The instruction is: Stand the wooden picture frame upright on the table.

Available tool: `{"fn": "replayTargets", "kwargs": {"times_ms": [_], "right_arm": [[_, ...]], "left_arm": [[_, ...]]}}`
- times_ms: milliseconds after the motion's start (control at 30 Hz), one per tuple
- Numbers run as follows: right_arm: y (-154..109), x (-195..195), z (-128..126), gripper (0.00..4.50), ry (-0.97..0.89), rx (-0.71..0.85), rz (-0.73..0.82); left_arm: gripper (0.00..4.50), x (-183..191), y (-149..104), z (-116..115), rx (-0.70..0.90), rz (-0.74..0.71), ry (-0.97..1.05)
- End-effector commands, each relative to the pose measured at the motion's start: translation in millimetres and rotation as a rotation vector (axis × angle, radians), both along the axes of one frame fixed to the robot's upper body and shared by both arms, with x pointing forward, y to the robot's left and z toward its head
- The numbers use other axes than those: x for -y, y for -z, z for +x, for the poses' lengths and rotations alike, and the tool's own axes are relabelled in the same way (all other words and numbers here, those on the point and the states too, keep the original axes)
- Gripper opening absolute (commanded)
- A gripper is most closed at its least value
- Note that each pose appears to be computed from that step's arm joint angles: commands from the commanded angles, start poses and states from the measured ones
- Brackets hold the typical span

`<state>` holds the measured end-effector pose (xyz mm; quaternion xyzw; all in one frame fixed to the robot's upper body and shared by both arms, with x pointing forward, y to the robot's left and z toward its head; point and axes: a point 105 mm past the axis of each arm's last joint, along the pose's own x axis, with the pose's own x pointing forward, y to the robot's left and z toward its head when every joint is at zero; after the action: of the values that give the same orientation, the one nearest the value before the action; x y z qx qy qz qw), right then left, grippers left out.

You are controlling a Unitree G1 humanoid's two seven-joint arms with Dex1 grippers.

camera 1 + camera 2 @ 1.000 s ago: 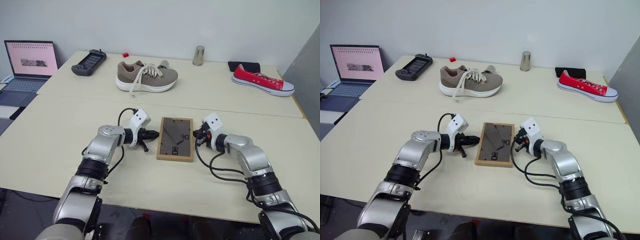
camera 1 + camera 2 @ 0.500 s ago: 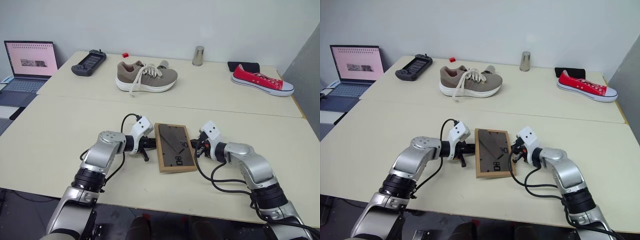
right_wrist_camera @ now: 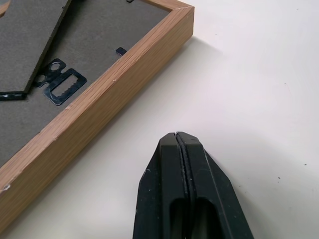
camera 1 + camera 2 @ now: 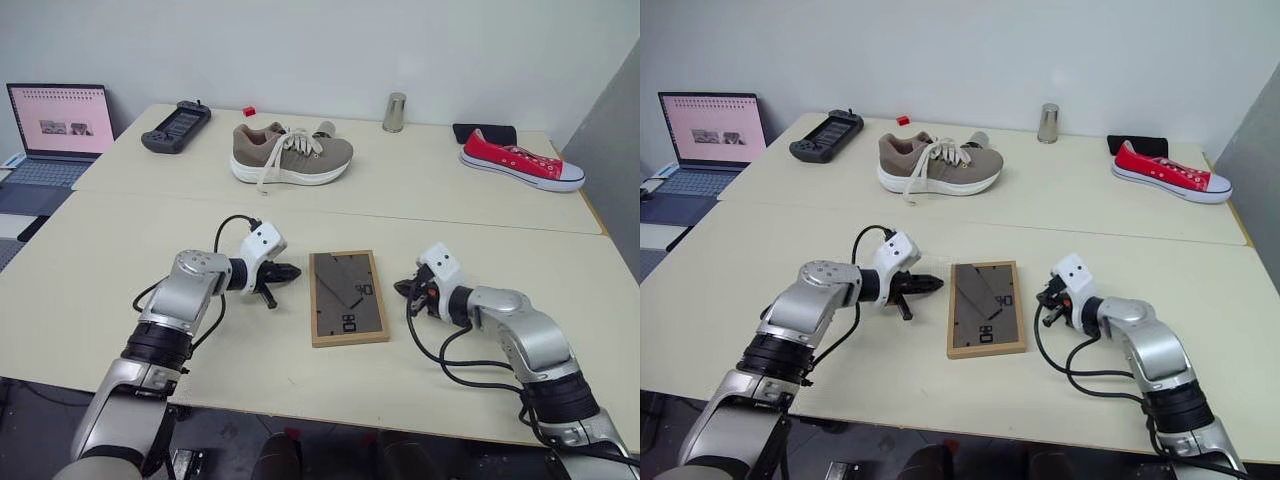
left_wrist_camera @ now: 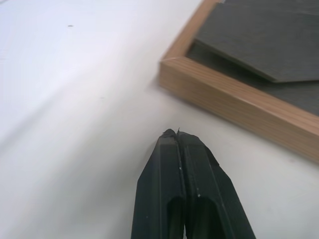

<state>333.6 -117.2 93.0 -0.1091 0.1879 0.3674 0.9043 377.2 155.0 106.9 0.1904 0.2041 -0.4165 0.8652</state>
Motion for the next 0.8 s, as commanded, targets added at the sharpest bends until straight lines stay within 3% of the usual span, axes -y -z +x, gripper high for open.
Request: {"fn": "replayTargets", "kwargs": {"times_ms": [33, 533, 800], "right_arm": [[-9, 2, -1, 0.00, -0.001, 0.028, 0.013], [-7, 7, -6, 0.00, 0.017, 0.008, 0.022], [-13, 24, -5, 0.00, 0.043, 0.038, 0.002]], "left_arm": [[0.03, 7, 1, 4, 0.020, 0.012, 0.004], [0.03, 43, -10, 24, 0.094, -0.039, 0.064], [0.03, 25, -14, 26, 0.110, -0.044, 0.028]]}}
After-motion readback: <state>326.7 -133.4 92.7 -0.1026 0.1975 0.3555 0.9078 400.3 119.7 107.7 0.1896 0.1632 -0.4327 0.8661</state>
